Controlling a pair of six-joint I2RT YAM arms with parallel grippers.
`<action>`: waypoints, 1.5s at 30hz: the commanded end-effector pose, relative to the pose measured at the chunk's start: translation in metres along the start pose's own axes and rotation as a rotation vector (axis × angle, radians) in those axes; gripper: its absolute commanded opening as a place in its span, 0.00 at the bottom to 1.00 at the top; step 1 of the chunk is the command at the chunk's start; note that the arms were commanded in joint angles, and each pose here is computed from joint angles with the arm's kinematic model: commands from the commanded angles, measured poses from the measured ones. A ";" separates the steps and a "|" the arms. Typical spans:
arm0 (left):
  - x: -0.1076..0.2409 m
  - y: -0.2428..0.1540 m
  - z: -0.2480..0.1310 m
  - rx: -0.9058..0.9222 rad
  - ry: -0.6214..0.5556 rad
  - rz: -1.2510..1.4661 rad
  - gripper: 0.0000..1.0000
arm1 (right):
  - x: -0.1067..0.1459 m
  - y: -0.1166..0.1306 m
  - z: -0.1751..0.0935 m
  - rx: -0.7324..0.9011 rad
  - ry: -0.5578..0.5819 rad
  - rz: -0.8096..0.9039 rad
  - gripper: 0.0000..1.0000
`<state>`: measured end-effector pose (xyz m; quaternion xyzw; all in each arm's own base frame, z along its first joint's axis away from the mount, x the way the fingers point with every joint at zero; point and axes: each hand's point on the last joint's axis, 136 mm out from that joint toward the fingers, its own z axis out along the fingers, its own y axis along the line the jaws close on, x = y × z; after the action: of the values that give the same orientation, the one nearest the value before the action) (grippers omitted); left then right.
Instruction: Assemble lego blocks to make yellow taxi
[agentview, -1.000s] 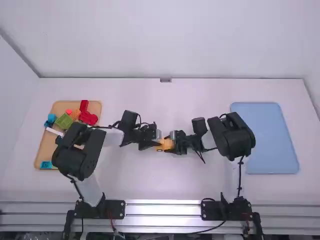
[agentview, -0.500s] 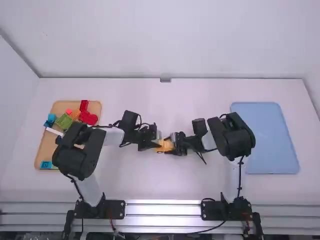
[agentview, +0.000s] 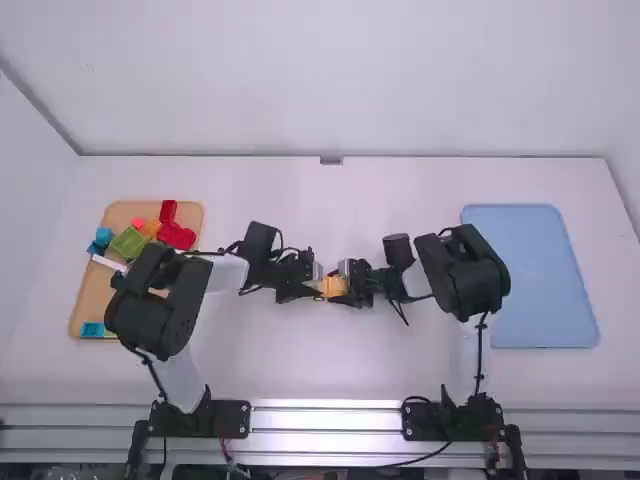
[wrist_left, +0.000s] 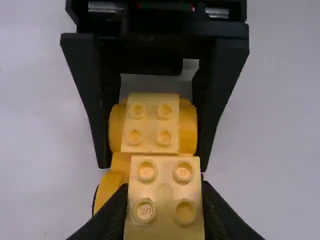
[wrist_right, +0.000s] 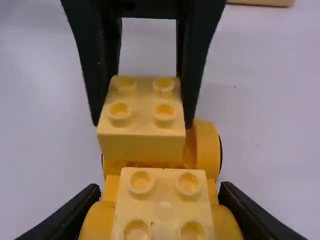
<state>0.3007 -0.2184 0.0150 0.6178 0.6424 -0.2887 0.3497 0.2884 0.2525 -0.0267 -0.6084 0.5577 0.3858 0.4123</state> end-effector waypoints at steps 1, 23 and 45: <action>-0.001 -0.007 0.005 0.030 -0.018 0.003 0.15 | 0.009 0.002 0.006 0.006 0.048 0.012 0.58; 0.008 -0.003 0.006 0.004 0.017 -0.004 0.78 | 0.009 0.004 0.009 0.000 0.055 -0.020 0.58; -0.004 0.009 -0.022 -0.054 0.127 -0.046 0.02 | 0.009 0.004 0.009 0.000 0.055 -0.019 0.58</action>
<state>0.3060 -0.2045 0.0353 0.6089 0.6774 -0.2531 0.3260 0.2829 0.2598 -0.0282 -0.6186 0.5505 0.3845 0.4080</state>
